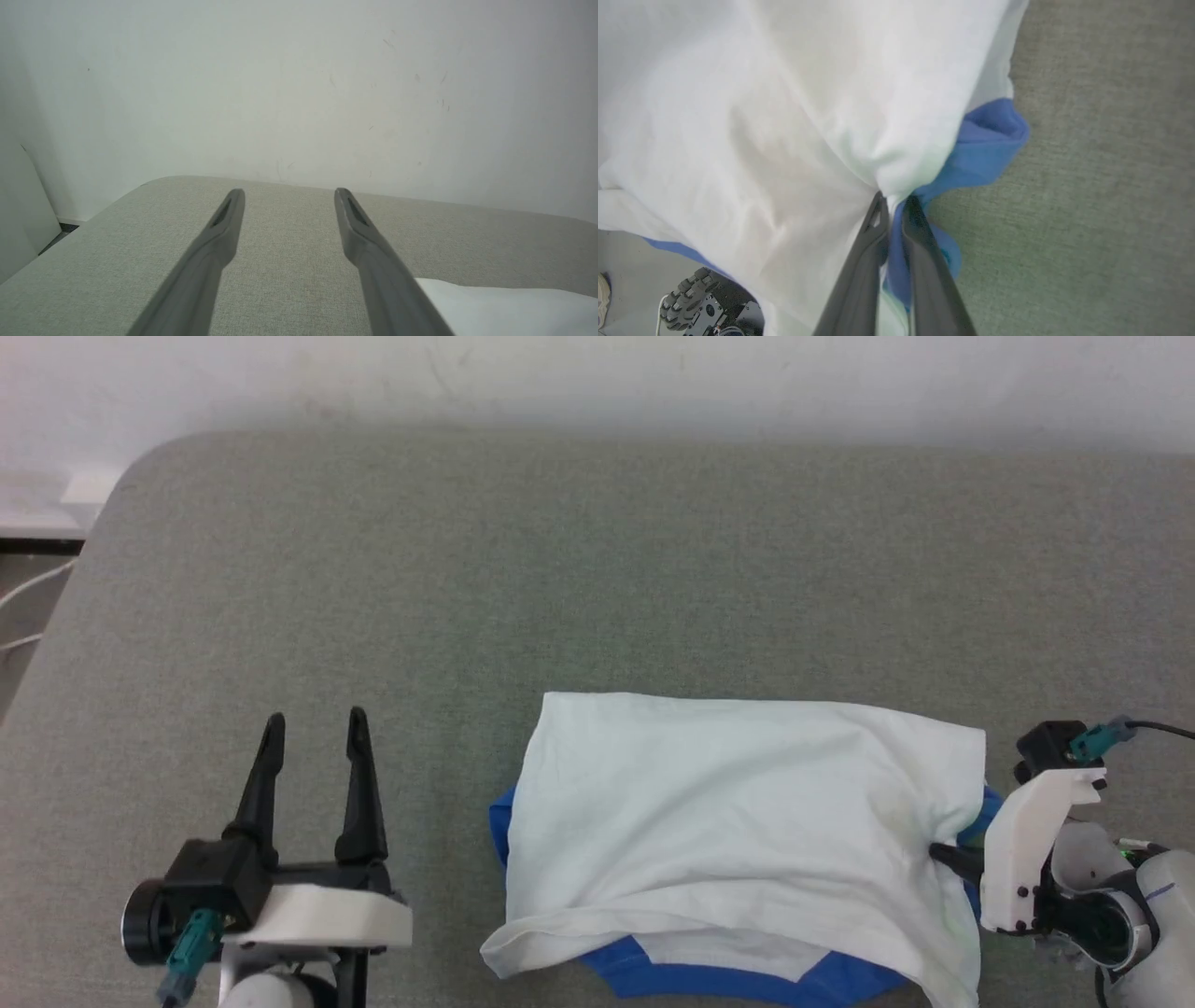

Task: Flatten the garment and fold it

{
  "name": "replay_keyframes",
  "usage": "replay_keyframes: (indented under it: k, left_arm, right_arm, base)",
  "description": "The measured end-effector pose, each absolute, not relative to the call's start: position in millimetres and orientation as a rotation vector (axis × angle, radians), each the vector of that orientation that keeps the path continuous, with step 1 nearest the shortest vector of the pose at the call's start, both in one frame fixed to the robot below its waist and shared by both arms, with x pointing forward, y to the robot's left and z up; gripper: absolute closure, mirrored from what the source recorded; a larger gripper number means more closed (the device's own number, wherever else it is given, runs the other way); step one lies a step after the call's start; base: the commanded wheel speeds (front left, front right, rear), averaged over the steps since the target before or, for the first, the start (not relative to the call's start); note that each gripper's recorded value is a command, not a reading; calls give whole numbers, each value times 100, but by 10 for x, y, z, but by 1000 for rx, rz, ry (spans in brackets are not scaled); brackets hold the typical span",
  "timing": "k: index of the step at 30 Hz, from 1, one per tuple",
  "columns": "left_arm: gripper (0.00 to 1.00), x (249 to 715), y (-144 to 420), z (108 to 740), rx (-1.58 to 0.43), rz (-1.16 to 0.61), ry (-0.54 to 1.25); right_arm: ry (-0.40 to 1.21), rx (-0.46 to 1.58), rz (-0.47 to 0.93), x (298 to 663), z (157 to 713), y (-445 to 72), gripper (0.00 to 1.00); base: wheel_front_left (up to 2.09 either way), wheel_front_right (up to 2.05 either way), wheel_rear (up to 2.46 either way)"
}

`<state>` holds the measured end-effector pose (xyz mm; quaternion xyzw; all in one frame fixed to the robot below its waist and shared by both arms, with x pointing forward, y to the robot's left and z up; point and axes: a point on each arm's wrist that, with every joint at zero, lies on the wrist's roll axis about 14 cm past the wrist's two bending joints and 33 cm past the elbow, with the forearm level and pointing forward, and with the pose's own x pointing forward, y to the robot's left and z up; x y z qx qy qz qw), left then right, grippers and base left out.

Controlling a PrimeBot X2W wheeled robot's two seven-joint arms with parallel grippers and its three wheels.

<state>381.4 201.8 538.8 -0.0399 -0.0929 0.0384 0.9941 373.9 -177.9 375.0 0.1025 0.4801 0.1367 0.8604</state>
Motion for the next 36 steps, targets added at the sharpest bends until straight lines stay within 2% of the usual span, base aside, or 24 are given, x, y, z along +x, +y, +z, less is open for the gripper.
replay_keyframes:
  k: [6, 15, 19, 23, 26, 36]
  left_arm:
    - [0, 3702, 2012, 5336, -82, 72, -169]
    - [0, 3739, 1833, 5356, -81, 19, -173]
    - [0, 3753, 1781, 5339, -84, 4, -168]
    - [0, 3764, 1725, 5339, -88, -12, -167]
    - [0, 3759, 1699, 5350, -90, -19, -170]
    - [0, 3740, 1668, 5364, -92, -30, -173]
  right_arm:
    - [911, 198, 235, 3810, 3978, -2013, 100]
    - [816, 179, -11, 3792, 4272, -2997, 100]
    - [800, 174, -48, 3748, 4341, -3131, 100]
    - [784, 193, 25, 3776, 4419, -2839, 100]
    - [746, 222, 135, 3825, 4539, -2419, 100]
    - [759, 307, 481, 3655, 4632, -1081, 100]
  base:
    - [0, 0, 0]
    - [0, 0, 0]
    - [0, 0, 0]
    - [0, 0, 0]
    - [0, 0, 0]
    - [0, 0, 0]
